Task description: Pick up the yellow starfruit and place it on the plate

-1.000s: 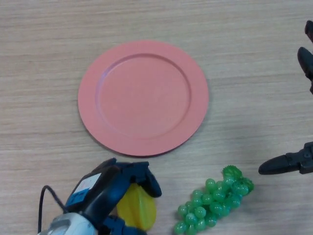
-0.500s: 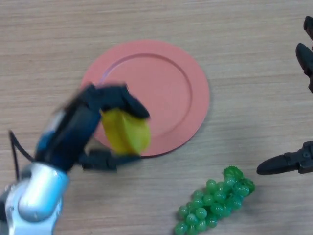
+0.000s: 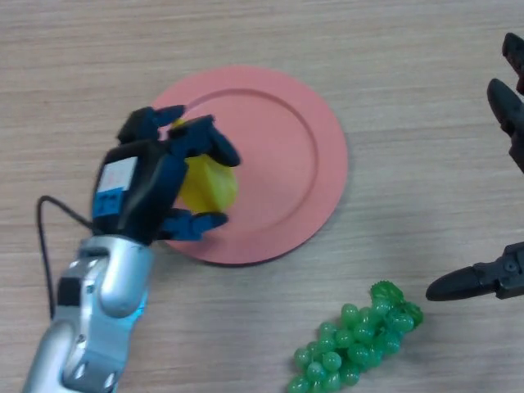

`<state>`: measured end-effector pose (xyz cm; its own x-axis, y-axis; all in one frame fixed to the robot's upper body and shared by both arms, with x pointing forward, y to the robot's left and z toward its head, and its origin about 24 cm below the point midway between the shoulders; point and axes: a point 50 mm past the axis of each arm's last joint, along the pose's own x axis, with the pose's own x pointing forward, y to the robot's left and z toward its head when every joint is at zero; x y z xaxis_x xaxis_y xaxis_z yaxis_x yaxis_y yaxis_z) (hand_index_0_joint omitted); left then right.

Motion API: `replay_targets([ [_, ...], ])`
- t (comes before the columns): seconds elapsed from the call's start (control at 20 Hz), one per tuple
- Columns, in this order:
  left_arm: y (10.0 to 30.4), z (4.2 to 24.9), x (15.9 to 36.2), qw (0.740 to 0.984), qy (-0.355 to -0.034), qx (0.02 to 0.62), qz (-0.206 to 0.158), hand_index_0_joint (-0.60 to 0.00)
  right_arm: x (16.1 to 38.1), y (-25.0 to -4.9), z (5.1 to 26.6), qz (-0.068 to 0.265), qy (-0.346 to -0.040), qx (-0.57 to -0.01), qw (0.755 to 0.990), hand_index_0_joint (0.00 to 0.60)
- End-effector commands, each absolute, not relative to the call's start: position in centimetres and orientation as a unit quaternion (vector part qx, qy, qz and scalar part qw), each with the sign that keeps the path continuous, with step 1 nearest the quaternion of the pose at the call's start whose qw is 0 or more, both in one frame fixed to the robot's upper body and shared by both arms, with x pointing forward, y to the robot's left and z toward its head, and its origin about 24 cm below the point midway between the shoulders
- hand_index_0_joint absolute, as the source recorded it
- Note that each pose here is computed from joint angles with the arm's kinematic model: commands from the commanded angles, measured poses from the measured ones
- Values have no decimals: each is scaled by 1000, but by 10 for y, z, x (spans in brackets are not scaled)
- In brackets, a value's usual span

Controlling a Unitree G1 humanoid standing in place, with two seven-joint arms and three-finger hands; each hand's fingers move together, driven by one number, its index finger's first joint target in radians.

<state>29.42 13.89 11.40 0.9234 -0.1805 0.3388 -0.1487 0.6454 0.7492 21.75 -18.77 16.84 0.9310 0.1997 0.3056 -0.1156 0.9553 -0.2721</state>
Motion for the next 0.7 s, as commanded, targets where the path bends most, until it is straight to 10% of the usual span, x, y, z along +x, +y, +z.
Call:
replay_targets([
  [0.05,137,147,292,921,-280,271,2,-600,207,-192,195,67,-264,-137,952,0],
  [0.2,138,137,296,943,-218,250,-11,-600,208,-192,194,66,-267,-137,952,0],
  [0.45,141,136,292,952,-204,228,-22,-1,212,-192,192,64,-267,-147,950,0],
  [0.7,148,144,288,955,-207,214,-20,0,215,-193,192,57,-265,-145,952,0],
])
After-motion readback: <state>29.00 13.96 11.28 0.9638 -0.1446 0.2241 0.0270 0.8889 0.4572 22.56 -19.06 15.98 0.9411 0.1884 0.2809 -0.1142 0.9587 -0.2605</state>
